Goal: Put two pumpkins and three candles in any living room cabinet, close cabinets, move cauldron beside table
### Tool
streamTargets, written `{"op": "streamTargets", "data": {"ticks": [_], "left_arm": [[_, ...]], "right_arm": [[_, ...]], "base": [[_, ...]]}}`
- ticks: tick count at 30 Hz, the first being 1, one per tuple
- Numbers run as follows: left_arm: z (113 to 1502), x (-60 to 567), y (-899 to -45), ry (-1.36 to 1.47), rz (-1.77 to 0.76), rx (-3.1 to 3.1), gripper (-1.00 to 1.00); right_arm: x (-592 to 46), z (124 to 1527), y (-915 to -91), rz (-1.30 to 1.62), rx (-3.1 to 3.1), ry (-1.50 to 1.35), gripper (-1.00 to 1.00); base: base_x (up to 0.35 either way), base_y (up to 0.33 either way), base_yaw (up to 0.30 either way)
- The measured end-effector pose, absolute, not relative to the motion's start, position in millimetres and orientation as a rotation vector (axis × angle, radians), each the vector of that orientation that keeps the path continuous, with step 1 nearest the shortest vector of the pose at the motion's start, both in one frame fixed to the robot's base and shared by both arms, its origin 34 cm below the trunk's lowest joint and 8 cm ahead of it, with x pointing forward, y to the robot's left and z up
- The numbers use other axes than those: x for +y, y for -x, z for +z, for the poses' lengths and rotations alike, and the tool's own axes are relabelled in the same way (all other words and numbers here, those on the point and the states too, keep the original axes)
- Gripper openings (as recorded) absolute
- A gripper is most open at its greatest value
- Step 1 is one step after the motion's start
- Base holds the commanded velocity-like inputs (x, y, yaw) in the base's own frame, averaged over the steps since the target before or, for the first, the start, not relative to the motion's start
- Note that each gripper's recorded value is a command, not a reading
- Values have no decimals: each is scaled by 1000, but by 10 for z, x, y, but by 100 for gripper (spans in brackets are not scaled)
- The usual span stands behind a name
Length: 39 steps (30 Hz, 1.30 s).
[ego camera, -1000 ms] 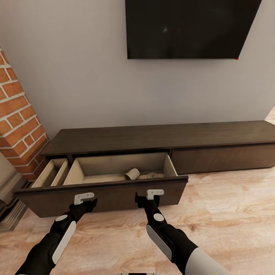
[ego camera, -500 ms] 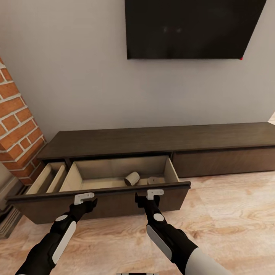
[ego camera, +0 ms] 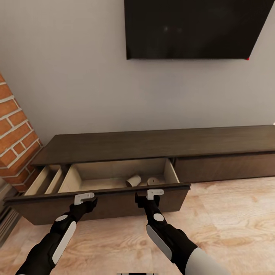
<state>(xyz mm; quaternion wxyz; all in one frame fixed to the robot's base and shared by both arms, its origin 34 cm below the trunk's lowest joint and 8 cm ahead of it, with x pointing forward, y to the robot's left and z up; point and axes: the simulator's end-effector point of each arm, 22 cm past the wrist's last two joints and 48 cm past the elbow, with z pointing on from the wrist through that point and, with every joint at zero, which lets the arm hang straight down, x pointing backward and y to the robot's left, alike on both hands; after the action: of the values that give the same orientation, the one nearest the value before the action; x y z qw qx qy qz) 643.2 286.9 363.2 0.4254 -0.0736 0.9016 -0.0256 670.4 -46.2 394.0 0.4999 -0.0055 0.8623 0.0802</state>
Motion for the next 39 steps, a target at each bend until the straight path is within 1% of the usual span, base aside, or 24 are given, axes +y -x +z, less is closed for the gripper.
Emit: {"op": "streamTargets", "data": {"ticks": [30, 34, 39], "left_arm": [[3632, 2867, -6433, 183, -65, 2254, 100], [3634, 2868, -6435, 184, -66, 2253, 100], [3641, 2874, -6440, 186, -67, 2251, 100]], "right_arm": [[-461, 3940, -6704, 193, 2085, 15, 100], [-462, 3939, -6704, 193, 2085, 15, 100], [-462, 3935, -6705, 193, 2086, 15, 100]], "base": [[288, 0, 0], [145, 0, 0], [-8, 0, 0]]}}
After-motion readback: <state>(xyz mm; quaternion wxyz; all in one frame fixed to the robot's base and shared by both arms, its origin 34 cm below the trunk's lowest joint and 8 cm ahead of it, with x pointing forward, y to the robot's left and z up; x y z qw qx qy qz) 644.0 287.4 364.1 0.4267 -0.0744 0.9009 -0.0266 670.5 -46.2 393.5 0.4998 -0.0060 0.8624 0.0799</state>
